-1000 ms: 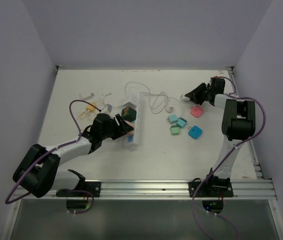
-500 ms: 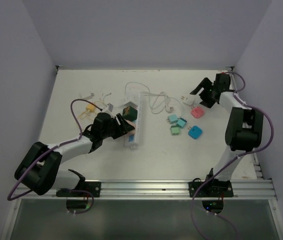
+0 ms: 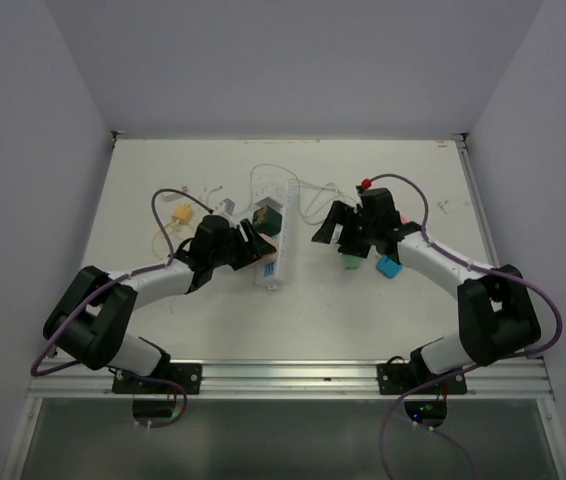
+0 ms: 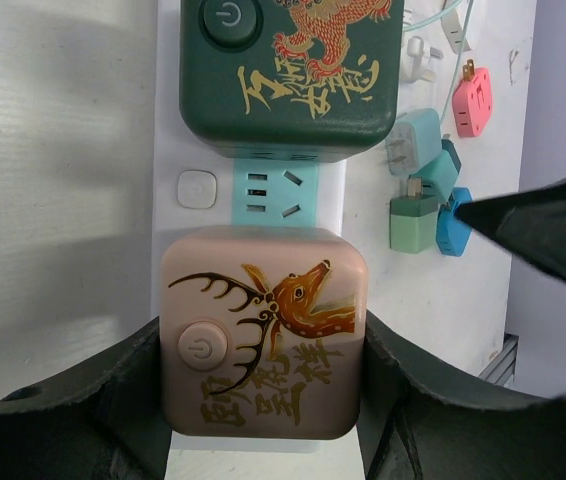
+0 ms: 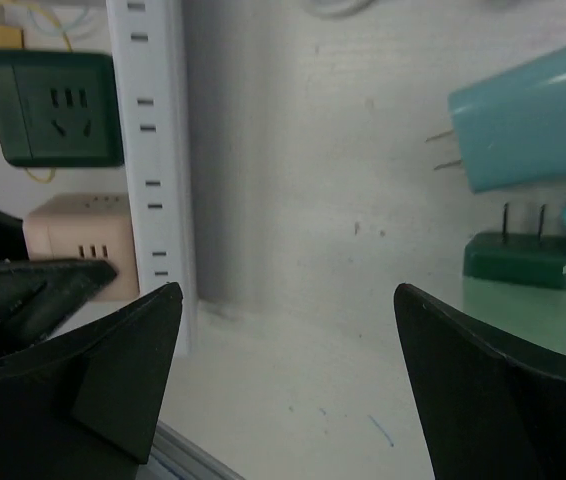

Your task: Pull the plug off the socket

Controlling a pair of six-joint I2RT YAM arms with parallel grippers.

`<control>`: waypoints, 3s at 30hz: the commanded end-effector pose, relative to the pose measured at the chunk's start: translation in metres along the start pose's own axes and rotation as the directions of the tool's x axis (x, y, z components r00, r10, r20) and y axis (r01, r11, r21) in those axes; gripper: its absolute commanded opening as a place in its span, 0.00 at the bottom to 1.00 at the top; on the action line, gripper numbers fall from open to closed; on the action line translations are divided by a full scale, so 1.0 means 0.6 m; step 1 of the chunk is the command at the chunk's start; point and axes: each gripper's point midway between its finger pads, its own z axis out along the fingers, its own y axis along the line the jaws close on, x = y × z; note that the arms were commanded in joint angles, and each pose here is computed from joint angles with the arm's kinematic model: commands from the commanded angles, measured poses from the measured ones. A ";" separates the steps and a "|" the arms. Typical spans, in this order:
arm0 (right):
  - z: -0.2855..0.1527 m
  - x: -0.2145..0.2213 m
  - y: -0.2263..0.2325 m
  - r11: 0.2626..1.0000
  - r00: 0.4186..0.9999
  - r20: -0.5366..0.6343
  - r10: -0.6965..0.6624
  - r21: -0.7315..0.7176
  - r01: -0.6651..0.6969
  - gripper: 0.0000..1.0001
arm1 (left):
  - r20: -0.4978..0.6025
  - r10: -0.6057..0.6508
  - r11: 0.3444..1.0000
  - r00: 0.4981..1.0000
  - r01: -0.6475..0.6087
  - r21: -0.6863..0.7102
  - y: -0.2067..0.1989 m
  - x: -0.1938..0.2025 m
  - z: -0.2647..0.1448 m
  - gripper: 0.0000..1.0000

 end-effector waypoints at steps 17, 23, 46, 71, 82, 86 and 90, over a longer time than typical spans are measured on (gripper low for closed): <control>0.047 0.152 0.150 0.971 0.993 -0.071 -0.094 -0.229 0.075 0.91 | -0.040 0.004 0.998 0.999 -0.006 -0.064 0.002 0.015 0.025 0.11; 0.077 0.171 0.143 0.972 0.990 -0.101 -0.099 -0.222 0.075 0.83 | -0.039 0.010 0.998 0.999 -0.013 -0.062 -0.003 0.017 0.028 0.13; 0.118 0.195 0.076 0.994 0.992 -0.110 -0.066 -0.089 0.056 0.00 | 0.034 -0.002 1.000 0.999 0.002 0.001 -0.045 0.007 0.019 0.10; 0.122 0.208 -0.075 0.970 0.994 -0.111 0.021 0.244 0.006 0.00 | 0.163 -0.153 0.986 0.975 0.140 0.089 -0.075 -0.058 -0.058 0.00; 0.116 0.207 -0.109 0.945 0.994 -0.109 0.019 0.326 0.017 0.00 | 0.249 -0.209 0.977 0.946 0.193 0.087 -0.046 -0.091 -0.105 0.00; 0.113 0.206 -0.117 0.940 0.994 -0.111 0.007 0.339 0.031 0.00 | 0.240 -0.183 0.983 0.954 0.174 0.057 -0.038 -0.096 -0.107 0.00; 0.106 0.192 -0.117 0.942 0.995 -0.101 -0.001 0.334 0.035 0.00 | 0.223 -0.123 0.991 0.967 0.133 -0.030 -0.012 -0.092 -0.101 0.00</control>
